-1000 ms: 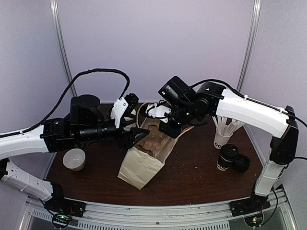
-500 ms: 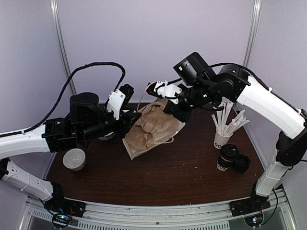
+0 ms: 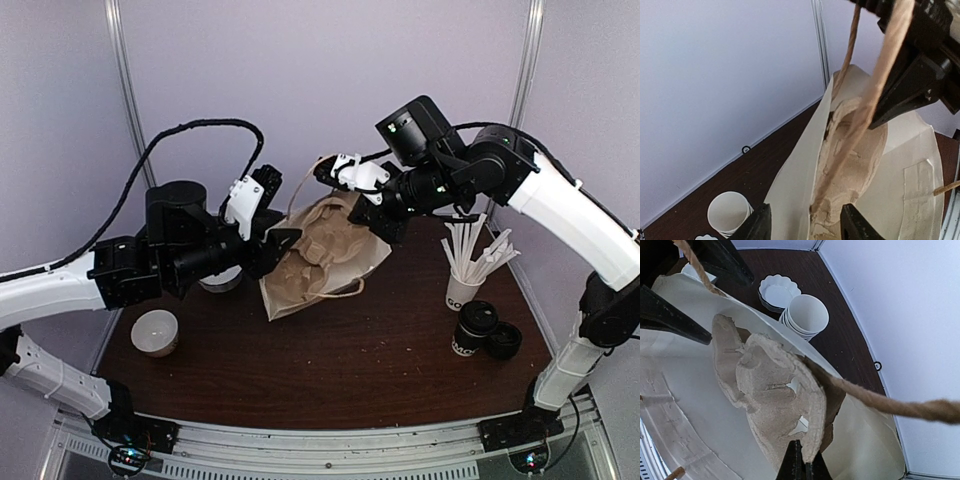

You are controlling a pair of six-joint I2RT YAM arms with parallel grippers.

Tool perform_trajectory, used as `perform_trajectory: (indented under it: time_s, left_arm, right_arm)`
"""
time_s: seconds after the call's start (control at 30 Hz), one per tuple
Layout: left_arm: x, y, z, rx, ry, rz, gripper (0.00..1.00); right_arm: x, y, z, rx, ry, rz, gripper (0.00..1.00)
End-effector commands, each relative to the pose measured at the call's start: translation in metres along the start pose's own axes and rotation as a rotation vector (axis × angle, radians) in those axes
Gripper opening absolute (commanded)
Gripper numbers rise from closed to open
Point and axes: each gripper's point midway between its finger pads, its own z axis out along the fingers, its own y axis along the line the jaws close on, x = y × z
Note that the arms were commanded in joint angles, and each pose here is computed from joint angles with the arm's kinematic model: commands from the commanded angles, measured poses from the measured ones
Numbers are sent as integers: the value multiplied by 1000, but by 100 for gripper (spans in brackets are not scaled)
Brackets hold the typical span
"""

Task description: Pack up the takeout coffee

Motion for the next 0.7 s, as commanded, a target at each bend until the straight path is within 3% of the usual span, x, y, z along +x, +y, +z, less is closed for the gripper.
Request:
perform_trajectory:
  time_s: [0.0, 0.5, 0.67]
  left_arm:
    - [-31, -9, 2, 64, -68, 2, 52]
    - [-40, -5, 22, 9, -87, 12, 49]
    - [-42, 6, 17, -44, -85, 46, 55]
  right_arm:
    - [0, 3, -5, -19, -17, 14, 0]
    - [16, 24, 8, -103, 20, 6, 0]
    - [2, 12, -13, -68, -40, -16, 0]
